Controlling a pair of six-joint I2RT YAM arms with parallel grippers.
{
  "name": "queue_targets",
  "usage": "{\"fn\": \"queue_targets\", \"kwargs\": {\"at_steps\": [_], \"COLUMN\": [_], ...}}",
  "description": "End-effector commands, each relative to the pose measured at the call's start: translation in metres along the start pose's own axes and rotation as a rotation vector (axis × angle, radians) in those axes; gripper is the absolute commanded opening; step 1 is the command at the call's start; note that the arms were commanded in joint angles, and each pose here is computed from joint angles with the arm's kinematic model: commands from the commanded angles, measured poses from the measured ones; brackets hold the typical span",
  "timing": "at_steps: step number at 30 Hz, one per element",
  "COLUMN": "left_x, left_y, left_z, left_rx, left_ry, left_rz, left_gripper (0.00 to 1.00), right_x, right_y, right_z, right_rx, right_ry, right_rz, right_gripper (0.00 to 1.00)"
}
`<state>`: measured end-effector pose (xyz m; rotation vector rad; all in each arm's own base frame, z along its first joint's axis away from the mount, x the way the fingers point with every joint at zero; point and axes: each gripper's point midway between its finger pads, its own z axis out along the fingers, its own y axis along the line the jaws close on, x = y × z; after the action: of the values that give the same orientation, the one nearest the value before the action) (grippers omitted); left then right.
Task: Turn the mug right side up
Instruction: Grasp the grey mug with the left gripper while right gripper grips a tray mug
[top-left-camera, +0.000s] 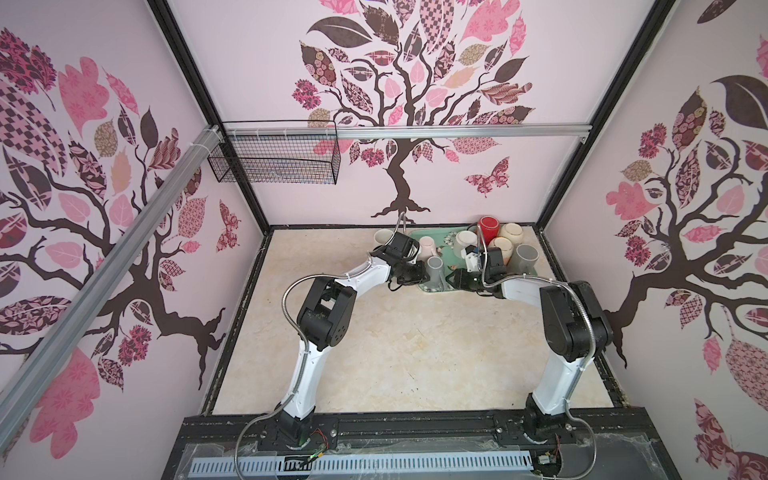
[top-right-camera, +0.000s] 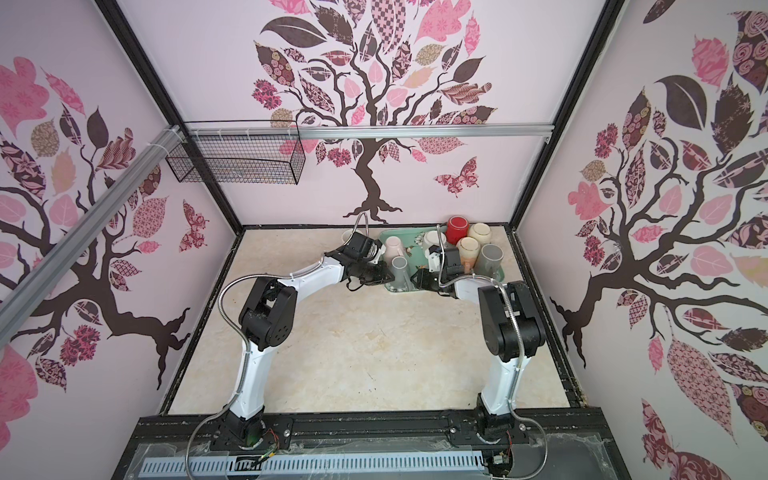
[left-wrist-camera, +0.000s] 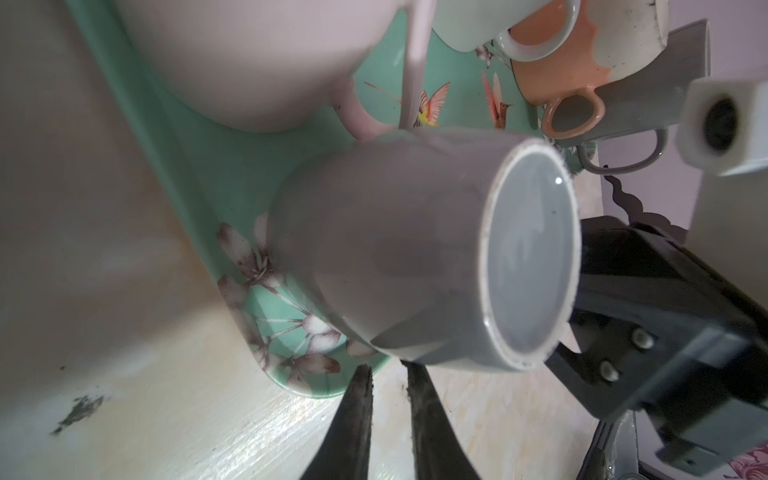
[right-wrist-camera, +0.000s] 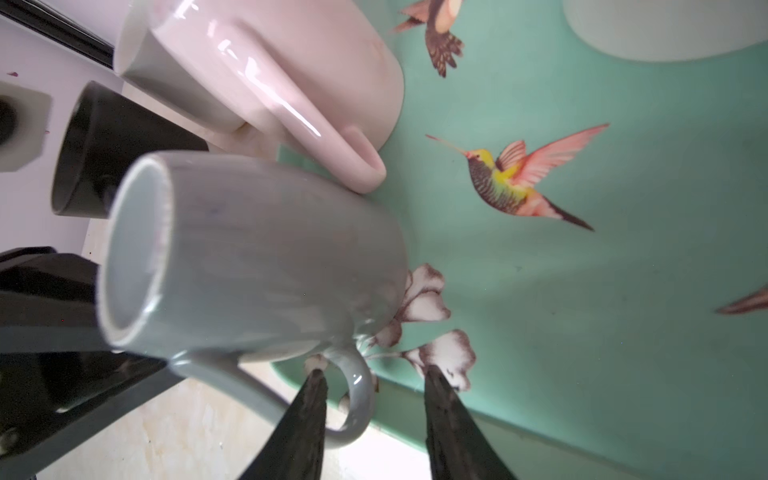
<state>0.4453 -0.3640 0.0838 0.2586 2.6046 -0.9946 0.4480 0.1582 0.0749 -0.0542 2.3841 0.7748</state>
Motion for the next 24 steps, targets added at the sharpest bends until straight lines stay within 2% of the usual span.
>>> {"fn": "queue_targets", "kwargs": {"at_steps": [1,4,8,10,16,24], "left_x": [-0.015,-0.014,-0.013,-0.012,-0.002,0.006], "left_y": [-0.009,-0.010,-0.010,-0.009,-0.010,-0.014], "left_z": [-0.007,-0.013,-0.022,-0.025,-0.038,-0.049], "left_rx": [0.021,0.028,0.027,0.020,0.030,0.047], "left_ry": [-0.029,-0.031,-0.041,-0.040,-0.043,-0.048], "left_rz": [0.032,0.028,0.027,0.032,0.035,0.037], "left_gripper": [0.20,0.20,0.20,0.20,0.21,0.21], "right_x": [-0.020,-0.023,-0.016,-0.010,-0.008,-0.006], "right_y": [0.015,0.015,0.036,0.042,0.029,0.021], "right_z": [-0.023,-0.032,-0.033,-0.025,-0.007,0.009], "right_rx": [0.029,0.084,0.166,0.164,0.213,0.231], "right_ry": [-0.051,-0.075,-0.072,-0.047,0.045,0.107], "right_rz": [-0.107,-0.138,-0.363,-0.413,-0.392,-0.408], "right_gripper": [0.42,0.45,0.55,0.58,0.64,0.63]}}
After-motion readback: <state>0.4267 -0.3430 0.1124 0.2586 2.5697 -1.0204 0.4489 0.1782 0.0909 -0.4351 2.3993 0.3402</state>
